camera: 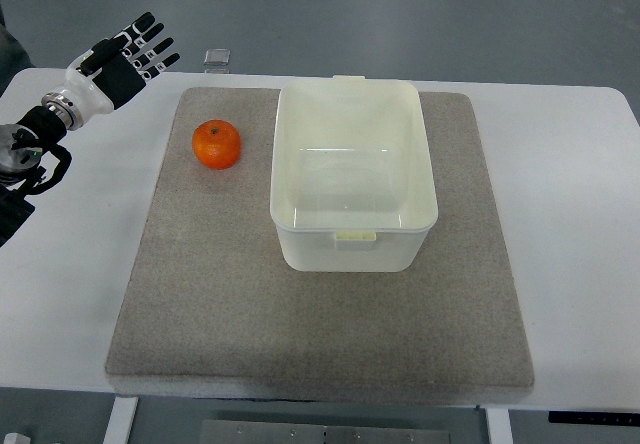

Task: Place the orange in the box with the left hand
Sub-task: 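Reach the left hand toward the orange tangerine on the mat, then close the left hand's fingers around the orange tangerine, then lift the tangerine with the left hand and carry it over the box, then lower the tangerine into the box and open the left hand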

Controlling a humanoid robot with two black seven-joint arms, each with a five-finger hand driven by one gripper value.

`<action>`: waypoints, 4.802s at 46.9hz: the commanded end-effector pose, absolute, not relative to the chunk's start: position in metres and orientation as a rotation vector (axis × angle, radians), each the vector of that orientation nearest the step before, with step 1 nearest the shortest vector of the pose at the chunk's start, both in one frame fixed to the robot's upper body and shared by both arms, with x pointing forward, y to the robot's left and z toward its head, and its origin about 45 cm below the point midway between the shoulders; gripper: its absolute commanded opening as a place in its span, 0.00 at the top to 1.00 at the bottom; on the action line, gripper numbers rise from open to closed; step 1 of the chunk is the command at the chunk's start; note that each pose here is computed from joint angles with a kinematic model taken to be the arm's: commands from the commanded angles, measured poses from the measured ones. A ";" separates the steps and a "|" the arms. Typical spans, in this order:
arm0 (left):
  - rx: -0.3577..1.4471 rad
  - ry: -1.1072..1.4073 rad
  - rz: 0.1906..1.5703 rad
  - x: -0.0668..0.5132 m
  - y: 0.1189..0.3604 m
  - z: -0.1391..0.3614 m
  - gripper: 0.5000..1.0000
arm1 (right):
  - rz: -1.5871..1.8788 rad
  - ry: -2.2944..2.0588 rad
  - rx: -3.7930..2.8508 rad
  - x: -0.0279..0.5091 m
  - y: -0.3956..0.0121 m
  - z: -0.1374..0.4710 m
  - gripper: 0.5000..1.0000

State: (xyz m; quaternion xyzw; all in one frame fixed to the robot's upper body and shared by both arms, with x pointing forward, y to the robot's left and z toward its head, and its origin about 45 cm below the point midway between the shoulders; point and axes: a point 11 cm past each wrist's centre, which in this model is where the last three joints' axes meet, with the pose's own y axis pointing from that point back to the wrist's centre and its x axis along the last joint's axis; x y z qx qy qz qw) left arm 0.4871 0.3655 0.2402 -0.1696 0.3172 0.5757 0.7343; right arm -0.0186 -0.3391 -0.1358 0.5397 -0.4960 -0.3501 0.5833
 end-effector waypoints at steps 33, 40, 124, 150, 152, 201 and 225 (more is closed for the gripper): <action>-0.329 0.664 1.317 0.494 0.373 0.252 0.01 | -0.818 -1.158 1.261 -0.019 -0.339 -0.136 0.14; -0.124 0.474 1.324 0.495 0.373 0.255 0.01 | -0.818 -1.158 1.261 -0.019 -0.339 -0.136 0.14; 1.046 -0.925 0.514 0.470 0.280 0.236 0.10 | -0.818 -1.158 1.261 -0.019 -0.339 -0.136 0.14; 1.075 -0.992 0.527 0.483 0.279 0.263 1.00 | -0.817 -1.158 1.260 -0.019 -0.339 -0.136 0.14; 1.069 -1.012 0.537 0.487 0.278 0.276 1.00 | -0.817 -1.158 1.259 -0.019 -0.339 -0.136 0.14; 0.725 -1.220 0.155 0.425 0.125 0.358 1.00 | -0.818 -1.156 1.261 -0.019 -0.339 -0.136 0.14; 0.804 -1.192 0.104 0.429 0.101 0.303 1.00 | -0.817 -1.158 1.259 -0.019 -0.339 -0.136 0.14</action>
